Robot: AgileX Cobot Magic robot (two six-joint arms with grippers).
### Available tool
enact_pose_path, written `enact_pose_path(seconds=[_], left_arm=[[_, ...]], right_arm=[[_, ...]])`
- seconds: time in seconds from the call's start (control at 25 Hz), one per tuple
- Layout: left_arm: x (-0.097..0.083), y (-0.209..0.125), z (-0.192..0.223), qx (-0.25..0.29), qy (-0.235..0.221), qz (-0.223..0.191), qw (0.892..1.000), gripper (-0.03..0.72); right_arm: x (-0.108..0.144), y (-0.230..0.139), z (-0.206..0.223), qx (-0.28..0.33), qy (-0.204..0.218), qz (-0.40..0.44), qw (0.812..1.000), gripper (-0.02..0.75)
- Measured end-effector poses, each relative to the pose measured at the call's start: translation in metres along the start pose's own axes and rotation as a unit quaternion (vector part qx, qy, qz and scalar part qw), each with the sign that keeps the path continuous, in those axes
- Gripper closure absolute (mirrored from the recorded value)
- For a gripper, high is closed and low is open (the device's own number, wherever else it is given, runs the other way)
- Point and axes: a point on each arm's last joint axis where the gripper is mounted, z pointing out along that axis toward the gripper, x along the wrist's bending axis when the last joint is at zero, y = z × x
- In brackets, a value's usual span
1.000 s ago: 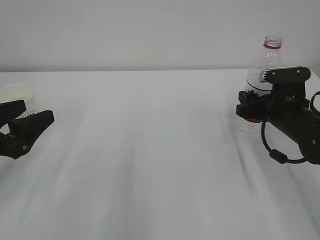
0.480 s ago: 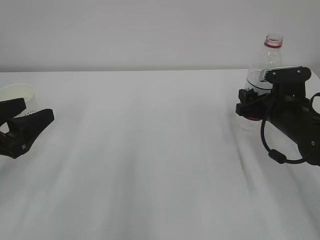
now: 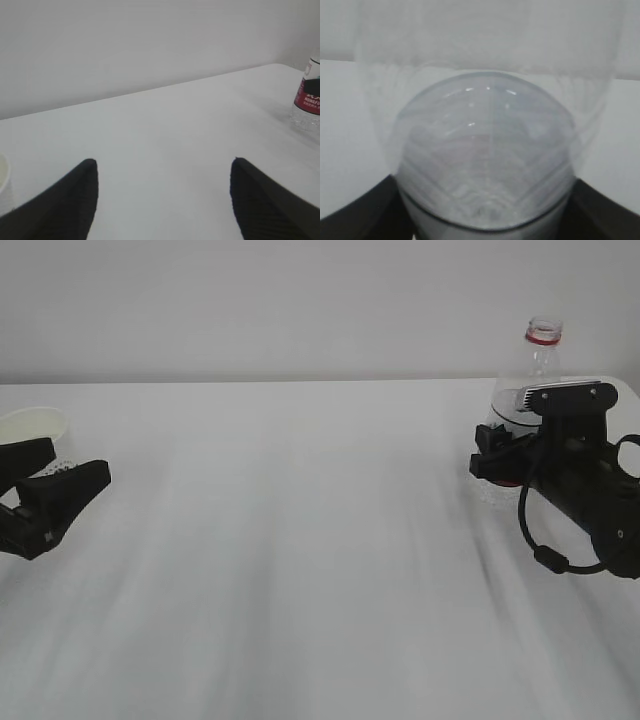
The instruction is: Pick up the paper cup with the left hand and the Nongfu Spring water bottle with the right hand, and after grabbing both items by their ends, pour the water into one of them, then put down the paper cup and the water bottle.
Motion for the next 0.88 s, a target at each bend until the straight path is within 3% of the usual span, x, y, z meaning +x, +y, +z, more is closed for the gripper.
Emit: enact_pose_path(seconds=[0.28, 0.56, 0.88], left_arm=[[-0.0001, 0.0, 0.0, 0.0, -0.001, 0.0, 1.0, 0.099], [-0.0001, 0.0, 0.0, 0.0, -0.001, 0.0, 1.0, 0.099], [-0.0001, 0.0, 0.0, 0.0, -0.001, -0.001, 1.0, 0.1]], right_arm=[[0.0, 0.0003, 0.0, -0.002, 0.0, 0.0, 1.0, 0.218], [0.0001, 0.0031, 0.0003, -0.016, 0.001, -0.001, 1.0, 0.141], [0.0003, 0.0036, 0.0003, -0.018, 0.001, -0.002, 1.0, 0.134]])
